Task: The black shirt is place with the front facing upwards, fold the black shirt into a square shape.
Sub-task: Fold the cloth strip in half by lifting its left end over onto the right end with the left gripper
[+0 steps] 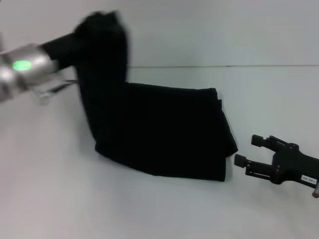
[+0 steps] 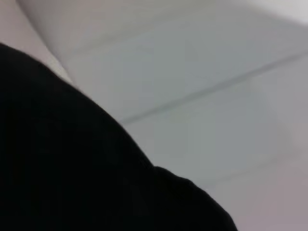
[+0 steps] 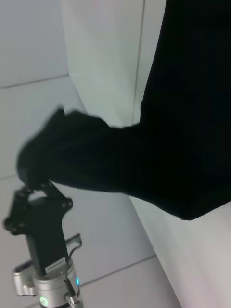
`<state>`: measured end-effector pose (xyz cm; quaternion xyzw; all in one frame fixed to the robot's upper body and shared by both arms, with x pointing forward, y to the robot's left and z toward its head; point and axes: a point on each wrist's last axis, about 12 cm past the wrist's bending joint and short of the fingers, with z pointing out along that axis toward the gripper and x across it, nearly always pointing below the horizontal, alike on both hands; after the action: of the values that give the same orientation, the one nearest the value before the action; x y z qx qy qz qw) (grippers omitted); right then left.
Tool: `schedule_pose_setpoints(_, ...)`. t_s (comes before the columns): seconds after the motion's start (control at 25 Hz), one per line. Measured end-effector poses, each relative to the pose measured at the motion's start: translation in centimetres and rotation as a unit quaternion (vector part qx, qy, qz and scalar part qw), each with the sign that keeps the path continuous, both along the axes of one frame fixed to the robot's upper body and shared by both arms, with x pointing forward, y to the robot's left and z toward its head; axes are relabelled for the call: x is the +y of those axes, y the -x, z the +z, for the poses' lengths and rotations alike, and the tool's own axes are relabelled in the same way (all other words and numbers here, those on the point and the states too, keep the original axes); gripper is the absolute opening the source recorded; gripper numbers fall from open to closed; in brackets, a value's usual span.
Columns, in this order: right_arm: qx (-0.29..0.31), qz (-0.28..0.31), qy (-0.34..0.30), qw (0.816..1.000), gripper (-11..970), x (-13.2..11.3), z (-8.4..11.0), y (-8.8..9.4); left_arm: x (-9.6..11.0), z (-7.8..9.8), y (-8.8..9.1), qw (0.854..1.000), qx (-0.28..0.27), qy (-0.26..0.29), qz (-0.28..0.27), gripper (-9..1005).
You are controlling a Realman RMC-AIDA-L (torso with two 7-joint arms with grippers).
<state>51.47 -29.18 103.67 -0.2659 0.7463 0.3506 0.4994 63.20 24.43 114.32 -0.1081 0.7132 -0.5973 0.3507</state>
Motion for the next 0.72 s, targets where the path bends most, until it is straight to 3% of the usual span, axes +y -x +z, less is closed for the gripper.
schedule_pose_setpoints(0.2, 0.002, -0.010, 0.000, 1.000, 946, -0.6, -0.1, 0.4, -7.9, -1.9, 0.6, 0.998, -0.013, 0.002, -0.058, 102)
schedule_pose_setpoints(0.24, 0.003, -0.010, 0.000, 1.000, 946, -0.7, -0.1, 0.4, -8.7, -2.4, 0.8, 0.998, -0.012, -0.002, -0.064, 104)
schedule_pose_setpoints(0.32, 0.003, -0.009, -0.001, 1.000, 946, -0.9, -0.1, 0.6, -11.4, -5.4, 2.6, 0.997, 0.021, -0.016, -0.077, 108)
schedule_pose_setpoints(0.48, 0.006, -0.009, 0.000, 1.000, 946, -1.0, -0.3, 0.8, -12.1, -8.8, 5.0, 0.996, 0.058, -0.036, -0.060, 115)
schedule_pose_setpoints(0.72, 0.008, -0.012, 0.003, 1.000, 946, -1.0, -0.4, 0.9, -10.9, -9.7, 6.4, 0.996, 0.069, -0.011, -0.052, 126)
